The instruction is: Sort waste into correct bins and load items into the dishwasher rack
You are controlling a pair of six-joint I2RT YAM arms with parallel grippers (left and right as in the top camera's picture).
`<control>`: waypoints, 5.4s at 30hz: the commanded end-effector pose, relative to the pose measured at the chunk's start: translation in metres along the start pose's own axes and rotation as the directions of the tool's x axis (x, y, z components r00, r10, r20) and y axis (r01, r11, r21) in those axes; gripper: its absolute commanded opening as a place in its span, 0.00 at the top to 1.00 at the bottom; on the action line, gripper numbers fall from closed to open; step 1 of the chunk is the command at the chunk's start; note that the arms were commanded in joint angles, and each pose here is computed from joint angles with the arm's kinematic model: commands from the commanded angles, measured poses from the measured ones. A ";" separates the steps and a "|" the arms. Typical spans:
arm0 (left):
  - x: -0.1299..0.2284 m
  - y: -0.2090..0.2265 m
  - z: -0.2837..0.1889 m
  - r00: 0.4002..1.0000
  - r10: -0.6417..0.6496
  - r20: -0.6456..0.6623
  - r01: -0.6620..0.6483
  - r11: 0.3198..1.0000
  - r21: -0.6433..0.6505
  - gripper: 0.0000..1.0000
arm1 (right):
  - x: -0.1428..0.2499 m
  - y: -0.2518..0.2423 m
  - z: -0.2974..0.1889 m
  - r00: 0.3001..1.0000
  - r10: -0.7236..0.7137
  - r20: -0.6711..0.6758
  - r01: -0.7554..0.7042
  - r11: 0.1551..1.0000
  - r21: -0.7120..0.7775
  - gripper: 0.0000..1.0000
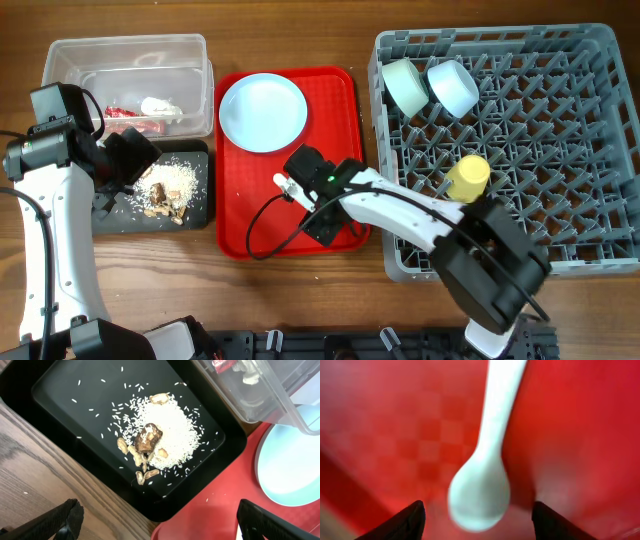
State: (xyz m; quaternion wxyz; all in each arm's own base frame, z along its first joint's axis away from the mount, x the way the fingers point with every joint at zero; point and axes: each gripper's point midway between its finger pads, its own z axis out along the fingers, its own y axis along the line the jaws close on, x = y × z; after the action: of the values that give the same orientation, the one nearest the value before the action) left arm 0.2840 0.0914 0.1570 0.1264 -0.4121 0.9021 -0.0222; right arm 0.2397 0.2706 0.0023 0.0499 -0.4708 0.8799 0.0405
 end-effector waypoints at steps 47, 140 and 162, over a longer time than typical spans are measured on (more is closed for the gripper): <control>-0.002 -0.002 -0.006 1.000 -0.011 0.016 0.010 1.000 0.019 0.00 | 0.005 -0.116 -0.172 0.667 0.594 0.449 -0.603 0.785 -0.142 0.39; 0.096 -0.119 -0.017 0.732 0.680 0.043 -0.661 0.694 0.284 0.00 | 0.074 -0.163 -0.253 0.503 0.707 0.497 -0.705 0.668 -0.236 0.00; 0.141 -0.037 -0.094 0.672 0.540 0.507 -0.726 0.614 0.309 0.00 | 0.179 -0.114 -0.247 0.259 0.682 0.684 -0.871 0.472 -0.140 0.00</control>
State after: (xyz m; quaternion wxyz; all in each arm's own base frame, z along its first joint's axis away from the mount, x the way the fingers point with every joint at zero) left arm 0.1999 -0.0457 0.2265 0.3906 -0.0173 0.9110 -0.1316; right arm 0.2200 0.0347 0.2283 0.4019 0.0760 0.9054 0.1138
